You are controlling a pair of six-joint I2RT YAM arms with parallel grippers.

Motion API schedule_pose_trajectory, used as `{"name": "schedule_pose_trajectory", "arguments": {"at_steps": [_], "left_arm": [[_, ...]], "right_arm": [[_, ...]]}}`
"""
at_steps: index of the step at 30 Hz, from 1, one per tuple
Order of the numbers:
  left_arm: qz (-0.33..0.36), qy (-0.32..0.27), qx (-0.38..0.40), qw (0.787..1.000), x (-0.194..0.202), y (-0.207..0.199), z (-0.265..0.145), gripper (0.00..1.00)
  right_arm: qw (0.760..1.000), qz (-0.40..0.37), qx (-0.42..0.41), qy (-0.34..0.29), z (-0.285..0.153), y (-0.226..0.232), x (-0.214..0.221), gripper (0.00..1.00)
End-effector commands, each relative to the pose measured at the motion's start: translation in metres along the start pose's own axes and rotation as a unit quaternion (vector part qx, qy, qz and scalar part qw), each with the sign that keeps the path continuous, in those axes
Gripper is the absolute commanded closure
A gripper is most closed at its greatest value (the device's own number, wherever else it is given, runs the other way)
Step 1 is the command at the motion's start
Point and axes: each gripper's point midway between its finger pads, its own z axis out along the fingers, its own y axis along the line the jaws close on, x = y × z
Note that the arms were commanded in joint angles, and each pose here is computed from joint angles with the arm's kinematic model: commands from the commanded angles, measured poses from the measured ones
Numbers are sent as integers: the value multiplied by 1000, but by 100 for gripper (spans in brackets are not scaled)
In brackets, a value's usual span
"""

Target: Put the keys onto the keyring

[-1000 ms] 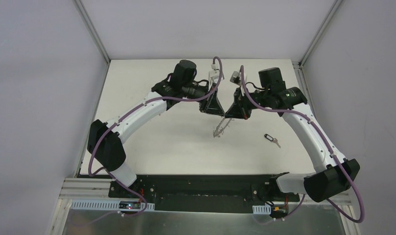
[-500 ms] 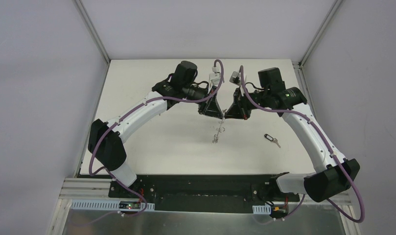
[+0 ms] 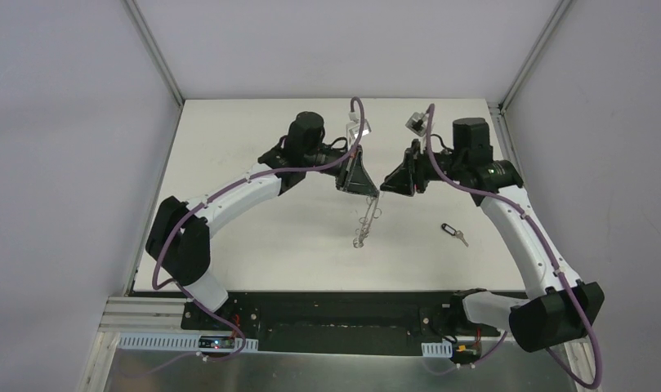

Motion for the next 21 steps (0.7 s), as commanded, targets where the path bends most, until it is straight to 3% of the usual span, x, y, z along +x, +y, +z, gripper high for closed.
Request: {"name": "schedule_pose_trajectory", "arguments": {"at_steps": [1, 6, 21], "left_arm": [[-3, -104, 60, 993, -47, -34, -6, 100], [-31, -135, 75, 988, -51, -34, -6, 100], [-29, -142, 71, 987, -51, -33, -7, 100]], "right_arm": [[994, 30, -28, -101, -21, 9, -30, 61], [991, 43, -56, -118, -31, 15, -28, 61], [985, 59, -106, -123, -35, 23, -23, 69]]}}
